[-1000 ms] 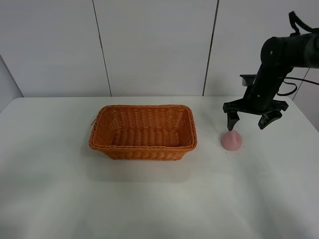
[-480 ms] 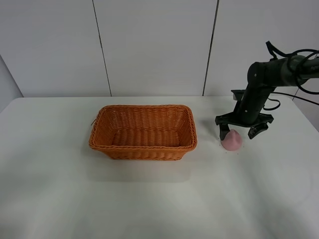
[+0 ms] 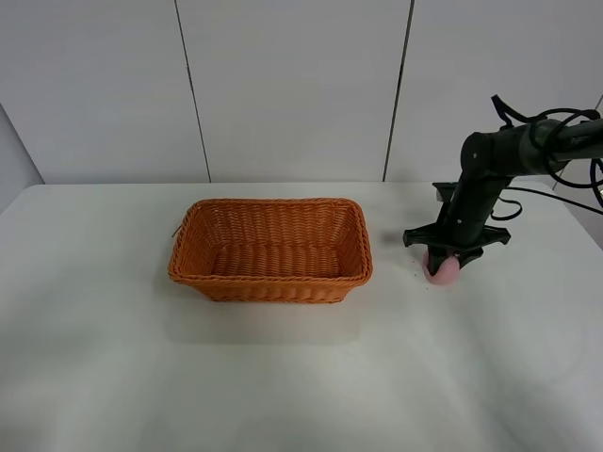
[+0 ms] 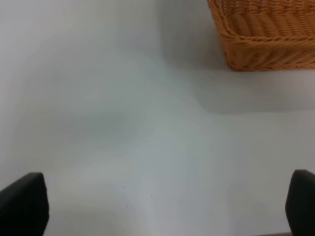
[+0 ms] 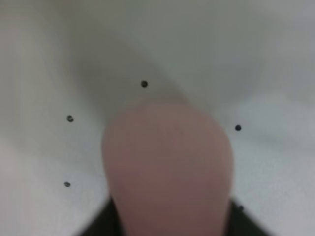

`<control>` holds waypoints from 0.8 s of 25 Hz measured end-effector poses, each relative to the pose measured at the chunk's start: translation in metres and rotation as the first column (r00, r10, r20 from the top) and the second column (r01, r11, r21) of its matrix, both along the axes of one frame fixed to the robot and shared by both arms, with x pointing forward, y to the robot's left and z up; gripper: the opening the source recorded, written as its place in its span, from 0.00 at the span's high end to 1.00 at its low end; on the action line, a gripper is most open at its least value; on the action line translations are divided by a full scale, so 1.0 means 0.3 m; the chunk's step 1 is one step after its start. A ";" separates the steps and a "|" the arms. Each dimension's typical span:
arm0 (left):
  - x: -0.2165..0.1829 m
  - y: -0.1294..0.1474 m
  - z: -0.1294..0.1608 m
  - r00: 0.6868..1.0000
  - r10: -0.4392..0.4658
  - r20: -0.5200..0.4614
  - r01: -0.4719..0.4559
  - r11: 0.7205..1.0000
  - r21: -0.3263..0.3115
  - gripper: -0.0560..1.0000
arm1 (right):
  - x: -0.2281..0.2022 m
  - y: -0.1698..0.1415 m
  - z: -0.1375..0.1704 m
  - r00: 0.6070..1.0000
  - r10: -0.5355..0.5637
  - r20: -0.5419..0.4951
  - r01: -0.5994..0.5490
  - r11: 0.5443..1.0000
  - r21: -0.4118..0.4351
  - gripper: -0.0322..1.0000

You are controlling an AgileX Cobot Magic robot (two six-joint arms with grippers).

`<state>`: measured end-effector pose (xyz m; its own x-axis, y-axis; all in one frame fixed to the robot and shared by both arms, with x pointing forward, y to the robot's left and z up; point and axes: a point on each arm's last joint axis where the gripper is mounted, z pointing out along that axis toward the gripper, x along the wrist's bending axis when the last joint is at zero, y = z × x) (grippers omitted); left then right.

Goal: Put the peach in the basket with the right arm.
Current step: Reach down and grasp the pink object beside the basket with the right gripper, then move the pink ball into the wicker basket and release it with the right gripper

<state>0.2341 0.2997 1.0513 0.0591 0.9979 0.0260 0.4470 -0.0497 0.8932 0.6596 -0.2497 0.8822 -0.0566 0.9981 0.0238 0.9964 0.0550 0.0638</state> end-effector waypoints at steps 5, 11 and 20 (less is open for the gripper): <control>0.000 0.000 0.000 1.000 0.000 0.000 0.000 1.000 0.000 0.01 | 0.005 0.000 0.029 1.000 -0.002 0.009 0.002 1.000 0.000 0.96; 0.000 0.000 0.000 1.000 0.000 0.000 0.000 1.000 0.000 0.01 | 0.039 0.001 0.199 0.997 0.006 0.073 -0.006 1.000 -0.003 0.96; 0.000 0.000 0.000 1.000 0.000 0.000 0.000 1.000 0.000 0.01 | 0.067 0.001 0.557 0.972 0.008 0.235 -0.009 1.000 0.003 0.96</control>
